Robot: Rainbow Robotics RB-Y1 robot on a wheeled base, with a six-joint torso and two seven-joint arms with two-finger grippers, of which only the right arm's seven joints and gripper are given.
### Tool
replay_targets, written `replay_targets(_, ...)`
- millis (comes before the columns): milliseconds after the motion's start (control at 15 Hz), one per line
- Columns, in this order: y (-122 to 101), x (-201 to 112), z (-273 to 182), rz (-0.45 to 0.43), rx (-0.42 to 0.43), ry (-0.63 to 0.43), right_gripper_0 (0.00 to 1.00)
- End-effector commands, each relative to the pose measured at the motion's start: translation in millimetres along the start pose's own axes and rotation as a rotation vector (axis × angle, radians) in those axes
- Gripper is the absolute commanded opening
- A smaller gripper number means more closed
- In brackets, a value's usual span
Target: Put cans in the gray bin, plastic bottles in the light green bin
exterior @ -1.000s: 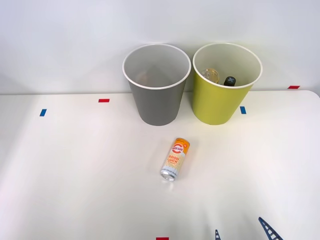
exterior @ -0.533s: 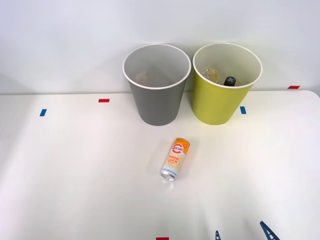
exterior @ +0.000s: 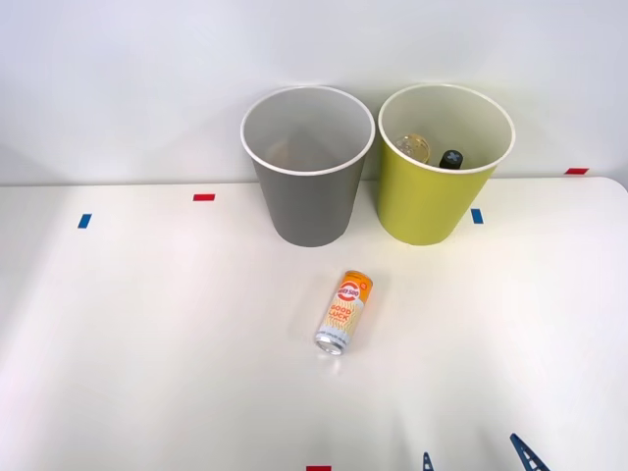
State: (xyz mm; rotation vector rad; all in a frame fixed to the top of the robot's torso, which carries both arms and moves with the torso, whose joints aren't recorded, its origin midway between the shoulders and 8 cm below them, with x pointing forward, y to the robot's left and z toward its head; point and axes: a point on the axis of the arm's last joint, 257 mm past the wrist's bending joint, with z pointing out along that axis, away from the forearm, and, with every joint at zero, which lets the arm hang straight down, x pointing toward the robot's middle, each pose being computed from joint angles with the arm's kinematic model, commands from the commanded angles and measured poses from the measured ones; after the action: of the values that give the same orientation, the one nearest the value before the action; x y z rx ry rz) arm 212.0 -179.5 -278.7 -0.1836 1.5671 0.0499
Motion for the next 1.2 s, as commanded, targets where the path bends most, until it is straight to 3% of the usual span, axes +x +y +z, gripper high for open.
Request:
replay_targets(67,0.0,0.0,0.1,0.0,0.0,0.0,1.0)
replay_targets(1200,0.0,0.0,0.1,0.0,0.0,0.0,1.0)
